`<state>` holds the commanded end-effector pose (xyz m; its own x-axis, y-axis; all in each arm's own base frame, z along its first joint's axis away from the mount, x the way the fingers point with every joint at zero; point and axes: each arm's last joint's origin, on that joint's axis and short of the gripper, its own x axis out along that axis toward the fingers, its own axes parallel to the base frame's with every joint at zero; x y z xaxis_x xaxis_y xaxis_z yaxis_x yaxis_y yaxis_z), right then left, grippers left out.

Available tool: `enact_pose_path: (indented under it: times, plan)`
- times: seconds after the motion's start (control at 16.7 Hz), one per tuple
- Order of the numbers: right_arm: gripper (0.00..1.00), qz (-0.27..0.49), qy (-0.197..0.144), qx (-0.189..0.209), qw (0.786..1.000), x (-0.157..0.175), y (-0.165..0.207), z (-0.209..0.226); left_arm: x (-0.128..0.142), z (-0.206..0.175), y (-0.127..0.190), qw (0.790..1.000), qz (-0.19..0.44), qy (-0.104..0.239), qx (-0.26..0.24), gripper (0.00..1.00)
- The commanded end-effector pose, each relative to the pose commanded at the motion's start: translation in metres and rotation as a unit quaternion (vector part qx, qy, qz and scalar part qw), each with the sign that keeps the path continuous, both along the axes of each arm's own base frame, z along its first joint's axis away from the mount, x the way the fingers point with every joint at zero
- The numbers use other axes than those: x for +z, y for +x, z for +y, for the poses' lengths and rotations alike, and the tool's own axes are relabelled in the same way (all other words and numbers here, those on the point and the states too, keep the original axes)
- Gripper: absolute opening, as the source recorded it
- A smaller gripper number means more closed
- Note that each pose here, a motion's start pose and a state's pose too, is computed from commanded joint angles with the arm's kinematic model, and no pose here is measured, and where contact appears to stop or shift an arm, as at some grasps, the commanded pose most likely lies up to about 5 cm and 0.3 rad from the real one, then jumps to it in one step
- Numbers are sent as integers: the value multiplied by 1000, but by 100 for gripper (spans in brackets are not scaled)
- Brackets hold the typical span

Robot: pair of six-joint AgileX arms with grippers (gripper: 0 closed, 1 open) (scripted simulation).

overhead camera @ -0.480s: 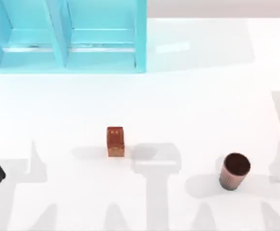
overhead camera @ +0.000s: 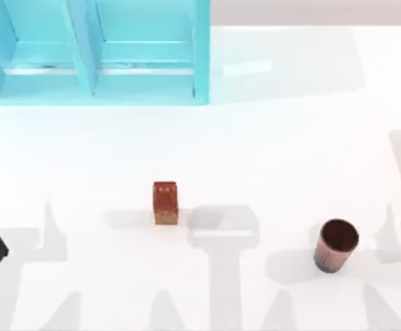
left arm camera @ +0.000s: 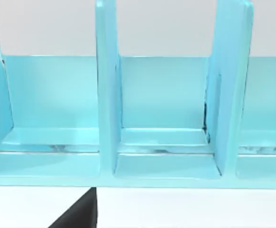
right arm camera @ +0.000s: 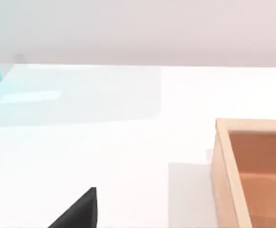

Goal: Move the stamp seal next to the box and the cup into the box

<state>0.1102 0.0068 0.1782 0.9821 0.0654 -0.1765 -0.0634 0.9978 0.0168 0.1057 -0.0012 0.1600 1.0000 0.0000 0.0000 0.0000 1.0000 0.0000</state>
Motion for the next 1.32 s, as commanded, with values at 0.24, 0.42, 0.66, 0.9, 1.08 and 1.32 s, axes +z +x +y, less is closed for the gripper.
enact_pose_path:
  times: [0.24, 0.42, 0.66, 0.9, 1.08, 1.32]
  plan:
    - [100, 105, 13, 41, 994, 39, 15, 15, 0, 0, 0, 1000, 0, 0, 0, 100]
    - [100, 176, 30, 73, 981, 84, 38, 35, 0, 0, 0, 1000, 0, 0, 0, 100]
    - [100, 249, 64, 111, 960, 149, 83, 80, 0, 0, 0, 1000, 0, 0, 0, 100]
    - [100, 315, 97, 134, 935, 195, 133, 147, 0, 0, 0, 1000, 0, 0, 0, 100]
    - [100, 374, 109, 132, 911, 200, 166, 207, 0, 0, 0, 1000, 0, 0, 0, 100]
    - [100, 466, 89, 97, 875, 160, 197, 286, 0, 0, 0, 1000, 0, 0, 0, 100]
